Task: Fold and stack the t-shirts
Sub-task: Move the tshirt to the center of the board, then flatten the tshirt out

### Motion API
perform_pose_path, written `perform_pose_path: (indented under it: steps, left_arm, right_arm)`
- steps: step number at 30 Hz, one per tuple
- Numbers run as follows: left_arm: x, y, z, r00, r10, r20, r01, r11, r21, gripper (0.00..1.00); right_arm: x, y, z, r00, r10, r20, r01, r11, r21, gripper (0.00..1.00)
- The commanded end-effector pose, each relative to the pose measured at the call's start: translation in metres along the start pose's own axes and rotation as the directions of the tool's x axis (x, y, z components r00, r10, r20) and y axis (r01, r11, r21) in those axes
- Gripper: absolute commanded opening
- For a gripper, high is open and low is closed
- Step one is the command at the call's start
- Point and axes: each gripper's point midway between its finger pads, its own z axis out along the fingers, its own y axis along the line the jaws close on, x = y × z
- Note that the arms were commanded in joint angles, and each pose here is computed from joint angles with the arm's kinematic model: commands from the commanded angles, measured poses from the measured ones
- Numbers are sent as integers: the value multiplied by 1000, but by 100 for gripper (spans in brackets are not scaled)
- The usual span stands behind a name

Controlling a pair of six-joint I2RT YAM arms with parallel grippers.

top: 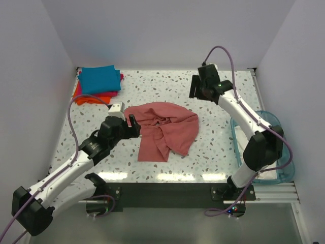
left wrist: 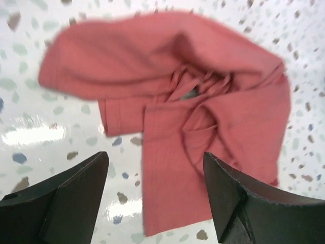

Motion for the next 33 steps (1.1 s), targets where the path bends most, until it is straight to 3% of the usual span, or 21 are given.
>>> perform_pose_path:
  steps: [1,5,10,17,24,27,28,30,31,33]
  left_arm:
    - [42,3,15,988,-146,-56,147,989,14,79]
    - [73,-4,25,982,-161,-99,170,981,94,78]
    - [117,9,33,970,-149,-195,163,985,59,78]
    - [140,0,40,961,-120,-248,147,985,92,74]
    - [170,3,44,953,-45,-301,47,999,-2,68]
    - [185,5,44,947,-25,-321,11,999,-46,61]
    - [188,6,45,946,-23,-323,4,998,-58,55]
    - [192,8,46,946,-23,-322,-5,996,-85,45]
    - [192,10,46,947,-26,-320,-5,995,-95,33]
    - [187,11,46,952,-33,-303,-1,994,-110,23]
  right_arm:
    - [23,20,-27,999,-39,30,42,994,-104,68]
    - [94,18,-22,994,-100,-45,95,990,-104,67]
    - [165,52,-41,982,-172,-76,152,964,-218,63]
    - [217,80,-44,950,-301,-84,279,937,-211,61]
    - [254,86,-34,918,-381,-112,361,918,-164,60]
    - [257,83,-25,915,-387,-112,372,919,-132,59]
    - [257,84,-24,916,-386,-112,371,919,-132,56]
    - [256,80,-22,915,-389,-107,379,920,-102,45]
    - [252,78,-22,916,-388,-100,381,920,-88,40]
    - [246,72,-22,917,-388,-90,384,921,-58,25]
